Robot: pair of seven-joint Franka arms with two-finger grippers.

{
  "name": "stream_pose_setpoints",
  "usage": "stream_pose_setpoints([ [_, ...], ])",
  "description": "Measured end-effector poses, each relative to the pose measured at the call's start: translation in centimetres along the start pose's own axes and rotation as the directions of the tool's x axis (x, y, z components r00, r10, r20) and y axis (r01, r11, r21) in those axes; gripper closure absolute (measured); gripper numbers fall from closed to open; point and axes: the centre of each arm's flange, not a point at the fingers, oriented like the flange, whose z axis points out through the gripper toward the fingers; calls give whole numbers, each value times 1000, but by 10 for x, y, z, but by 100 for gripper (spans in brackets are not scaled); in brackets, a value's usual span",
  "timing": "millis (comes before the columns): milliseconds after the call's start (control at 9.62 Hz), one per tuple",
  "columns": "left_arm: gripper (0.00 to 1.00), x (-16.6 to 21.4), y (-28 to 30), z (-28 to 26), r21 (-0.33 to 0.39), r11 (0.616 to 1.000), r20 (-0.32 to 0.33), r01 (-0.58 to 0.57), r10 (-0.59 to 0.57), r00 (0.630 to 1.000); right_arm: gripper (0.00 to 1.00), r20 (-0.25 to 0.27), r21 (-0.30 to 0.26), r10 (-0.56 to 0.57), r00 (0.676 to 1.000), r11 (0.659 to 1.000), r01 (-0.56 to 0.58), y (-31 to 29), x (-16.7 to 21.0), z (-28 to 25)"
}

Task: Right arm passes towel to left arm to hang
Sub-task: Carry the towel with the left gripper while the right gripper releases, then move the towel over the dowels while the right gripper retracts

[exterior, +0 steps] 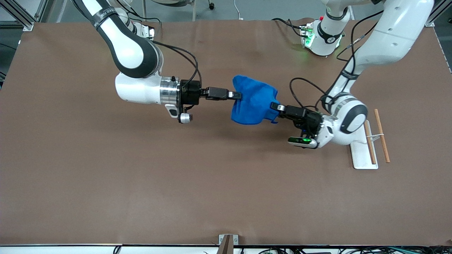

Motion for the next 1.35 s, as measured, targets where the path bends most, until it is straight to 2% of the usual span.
stream_pose_setpoints([
  [104, 98, -9, 28, -18, 68, 996, -7, 51, -51, 999, 23, 9, -115, -85, 996, 990, 86, 9, 15, -27],
  [208, 98, -20, 53, -39, 153, 982, -26, 111, -108, 994, 6, 41, -243, -154, 987, 957, 159, 19, 33, -65],
  [312, 98, -29, 75, -62, 245, 954, -60, 173, -163, 985, 0, 72, -387, -202, 977, 897, 214, 29, 49, -110],
  [416, 98, -37, 98, -85, 341, 911, -109, 234, -209, 972, 0, 77, -529, -232, 970, 815, 238, 36, 62, -154],
  [520, 98, -43, 120, -104, 435, 846, -175, 307, -256, 951, 0, 58, -659, -251, 966, 717, 226, 36, 69, -191],
  [624, 98, -48, 140, -116, 521, 755, -261, 397, -302, 917, 0, 15, -772, -266, 964, 610, 180, 32, 72, -227],
  [728, 98, -51, 158, -122, 590, 657, -348, 470, -319, 882, 0, -38, -836, -285, 958, 534, 126, 28, 74, -266],
  [936, 98, -56, 175, -132, 682, 479, -473, 552, -287, 833, 0, -126, -899, -326, 937, 437, 31, 24, 75, -353],
  [1040, 98, -59, 181, -142, 717, 391, -522, 577, -248, 816, 0, -148, -923, -347, 926, 385, -3, 21, 72, -386],
  [1248, 98, -68, 192, -168, 752, 235, -596, 616, -158, 787, 0, -156, -944, -330, 931, 326, -43, -4, 54, -427],
  [1352, 98, -73, 199, -186, 748, 181, -630, 638, -105, 769, 0, -168, -948, -320, 932, 311, -64, -29, 38, -450],
])
